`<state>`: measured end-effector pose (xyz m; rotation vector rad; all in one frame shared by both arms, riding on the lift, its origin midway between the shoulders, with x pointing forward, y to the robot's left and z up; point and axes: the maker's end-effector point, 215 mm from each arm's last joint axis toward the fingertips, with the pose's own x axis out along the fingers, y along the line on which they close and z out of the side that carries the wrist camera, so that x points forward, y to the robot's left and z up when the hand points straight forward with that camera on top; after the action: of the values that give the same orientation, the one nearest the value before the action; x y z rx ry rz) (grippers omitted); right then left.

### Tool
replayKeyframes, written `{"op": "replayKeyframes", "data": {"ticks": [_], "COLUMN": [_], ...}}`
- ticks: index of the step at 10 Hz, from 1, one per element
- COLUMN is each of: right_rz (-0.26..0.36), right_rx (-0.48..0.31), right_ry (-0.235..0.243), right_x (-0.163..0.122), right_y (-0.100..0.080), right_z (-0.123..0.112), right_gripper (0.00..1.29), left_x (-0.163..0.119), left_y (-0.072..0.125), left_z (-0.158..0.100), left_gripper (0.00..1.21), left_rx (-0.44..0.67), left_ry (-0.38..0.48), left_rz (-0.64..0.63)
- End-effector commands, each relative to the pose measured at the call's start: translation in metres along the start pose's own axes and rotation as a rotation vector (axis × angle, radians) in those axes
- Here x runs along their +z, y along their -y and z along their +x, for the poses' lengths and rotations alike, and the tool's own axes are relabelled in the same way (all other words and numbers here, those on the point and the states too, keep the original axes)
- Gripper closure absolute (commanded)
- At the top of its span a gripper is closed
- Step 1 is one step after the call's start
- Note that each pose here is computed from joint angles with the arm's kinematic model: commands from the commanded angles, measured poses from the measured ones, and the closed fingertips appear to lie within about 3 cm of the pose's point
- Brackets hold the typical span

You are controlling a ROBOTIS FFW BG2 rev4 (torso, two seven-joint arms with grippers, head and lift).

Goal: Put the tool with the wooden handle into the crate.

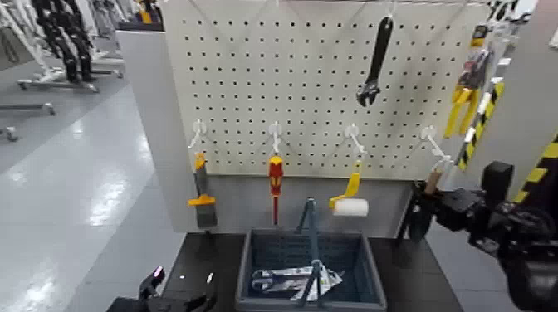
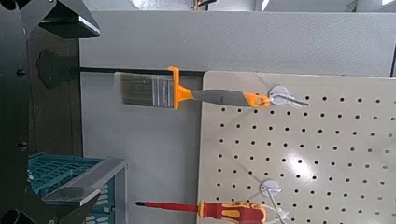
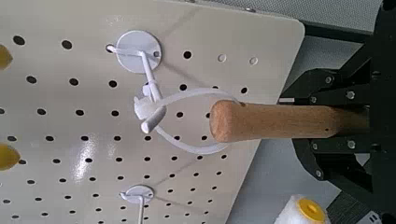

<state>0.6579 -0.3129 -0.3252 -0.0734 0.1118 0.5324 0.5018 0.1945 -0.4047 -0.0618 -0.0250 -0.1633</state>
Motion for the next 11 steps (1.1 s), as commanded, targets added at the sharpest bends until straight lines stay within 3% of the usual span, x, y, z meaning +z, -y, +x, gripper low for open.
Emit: {"op": "replayKeyframes", "data": {"ticks": [1,8,11], "right_rz": [0.003,-0.041,0.037], "right_rx": [0.003,-0.053,-0.038], "right_ry": [0.017,0.122,0.184], "right_x": [0.004,0.055,0.056], "right_y": [-0.006,-0.027,-0.047], "right_z": [-0.004,-0.034,-0.042], "right_gripper": [1.22,1.22,1.22], "left_x": [0.001,0.000,-0.001], "left_y": [-0.001,-0.001,0.000], "left_z": [0.000,0.000,0.000], "left_gripper": [0.11,0.11,0.11], "left_rx": [0.001,-0.001,-0.004], "left_ry": [0.003,-0.001,-0.003], "left_rz": [0.001,0.002,0.003]}}
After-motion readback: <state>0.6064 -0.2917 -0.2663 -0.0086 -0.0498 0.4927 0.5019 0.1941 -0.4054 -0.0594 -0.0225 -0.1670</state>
